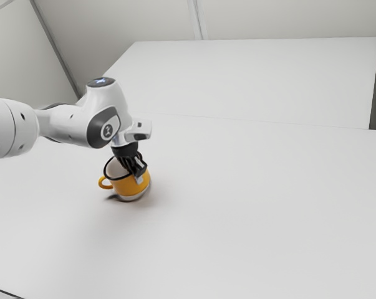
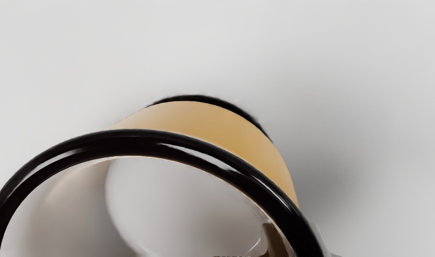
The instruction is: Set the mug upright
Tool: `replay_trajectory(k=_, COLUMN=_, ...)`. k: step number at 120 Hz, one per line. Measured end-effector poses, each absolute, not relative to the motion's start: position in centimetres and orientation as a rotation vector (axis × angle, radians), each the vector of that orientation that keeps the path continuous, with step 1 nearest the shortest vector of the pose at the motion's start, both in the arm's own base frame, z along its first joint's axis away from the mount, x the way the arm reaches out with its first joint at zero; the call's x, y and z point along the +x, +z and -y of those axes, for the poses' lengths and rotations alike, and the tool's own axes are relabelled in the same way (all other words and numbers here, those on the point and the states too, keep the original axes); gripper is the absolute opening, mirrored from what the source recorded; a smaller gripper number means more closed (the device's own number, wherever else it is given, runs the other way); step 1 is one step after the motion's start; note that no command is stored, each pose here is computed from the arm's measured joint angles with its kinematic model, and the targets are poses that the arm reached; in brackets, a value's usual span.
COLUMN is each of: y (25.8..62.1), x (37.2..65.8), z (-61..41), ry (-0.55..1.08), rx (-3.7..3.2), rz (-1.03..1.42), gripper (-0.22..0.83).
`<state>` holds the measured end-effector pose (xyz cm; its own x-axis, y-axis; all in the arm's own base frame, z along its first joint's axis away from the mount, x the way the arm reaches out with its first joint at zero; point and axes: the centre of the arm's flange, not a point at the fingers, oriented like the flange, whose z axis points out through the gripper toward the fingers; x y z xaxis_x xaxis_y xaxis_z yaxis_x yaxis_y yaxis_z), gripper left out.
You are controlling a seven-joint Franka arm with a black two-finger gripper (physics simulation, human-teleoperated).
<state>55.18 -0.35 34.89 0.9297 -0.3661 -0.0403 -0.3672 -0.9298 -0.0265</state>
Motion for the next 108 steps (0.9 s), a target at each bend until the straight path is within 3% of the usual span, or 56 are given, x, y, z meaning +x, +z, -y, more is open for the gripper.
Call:
replay_trajectory(k=96, y=33.4, x=54.3, z=7.8, ry=0.185, rx=-3.068, rz=-0.453, gripper=-0.15)
replay_trajectory(k=108, y=33.2, x=54.3, z=7.8, ry=0.196, rx=-3.075, rz=-0.428, gripper=-0.09)
